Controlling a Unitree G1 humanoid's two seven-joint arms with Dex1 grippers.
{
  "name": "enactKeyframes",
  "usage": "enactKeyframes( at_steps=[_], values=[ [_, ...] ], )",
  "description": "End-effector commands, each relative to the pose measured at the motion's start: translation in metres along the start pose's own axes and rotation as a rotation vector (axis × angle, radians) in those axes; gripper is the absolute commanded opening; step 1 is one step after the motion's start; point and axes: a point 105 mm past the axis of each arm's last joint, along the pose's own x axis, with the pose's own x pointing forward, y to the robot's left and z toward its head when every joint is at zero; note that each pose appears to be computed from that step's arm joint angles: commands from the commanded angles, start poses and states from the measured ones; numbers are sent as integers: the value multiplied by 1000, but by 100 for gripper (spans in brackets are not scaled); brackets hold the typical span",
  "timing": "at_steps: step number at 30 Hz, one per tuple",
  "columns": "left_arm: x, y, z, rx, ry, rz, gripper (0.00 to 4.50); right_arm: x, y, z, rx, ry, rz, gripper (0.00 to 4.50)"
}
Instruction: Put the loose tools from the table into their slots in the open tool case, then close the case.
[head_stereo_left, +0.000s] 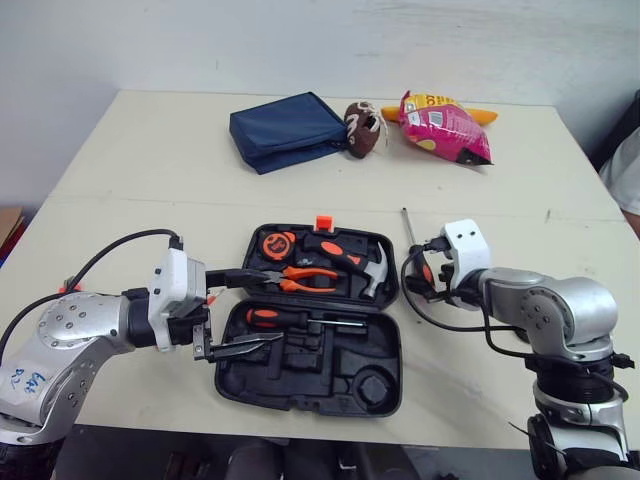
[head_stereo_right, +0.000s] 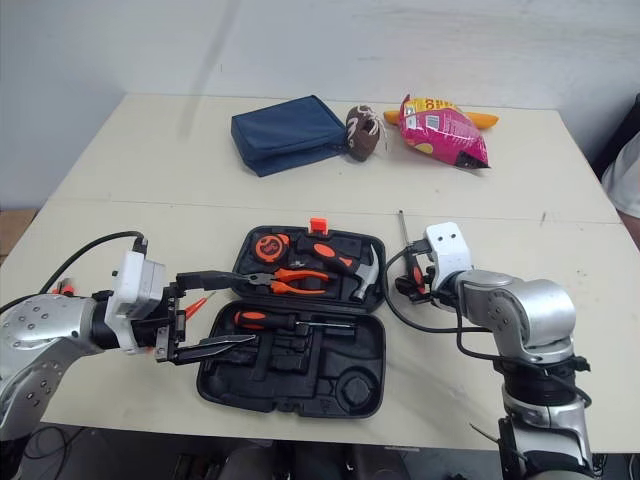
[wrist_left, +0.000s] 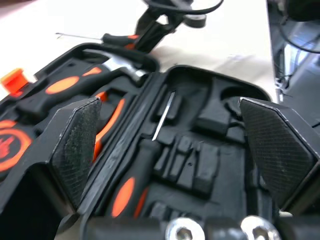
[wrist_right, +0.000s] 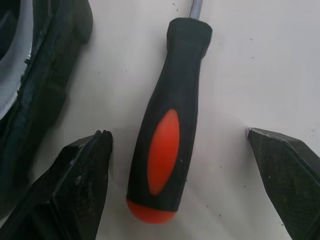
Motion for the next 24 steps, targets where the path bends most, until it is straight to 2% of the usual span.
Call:
enactKeyframes(
  at_steps=[1, 3, 8, 11, 15, 18, 20, 22, 24],
  values=[
    [5, -8, 8, 34, -22, -36, 449, 1, -6, 3, -10, 2, -49, 426],
    [6, -10, 8, 35, -24, -42, 450, 2, -6, 4, -6, -2, -47, 362],
    [10, -13, 8, 35, -26, -59, 450, 3, -8, -1, 3, 11, -59, 102],
    [10, -14, 8, 35, -28, -66, 450, 2, -11, -3, 20, 5, -76, 99],
    [9, -14, 9, 40, -26, -74, 450, -2, -16, 8, 49, -103, -107, 99],
    [5, -11, 13, 57, -45, -63, 450, -17, -20, 43, -59, -306, -72, 99],
    [-1, -10, 15, 59, -40, -68, 450, -29, -11, 63, -163, -401, 32, 99],
    [-11, -11, 16, 44, -30, -79, 450, -47, 14, 82, -306, -474, 241, 99],
    [-19, -13, 15, 16, -2, -87, 450, -60, 31, 88, -424, -499, 366, 99]
  ],
)
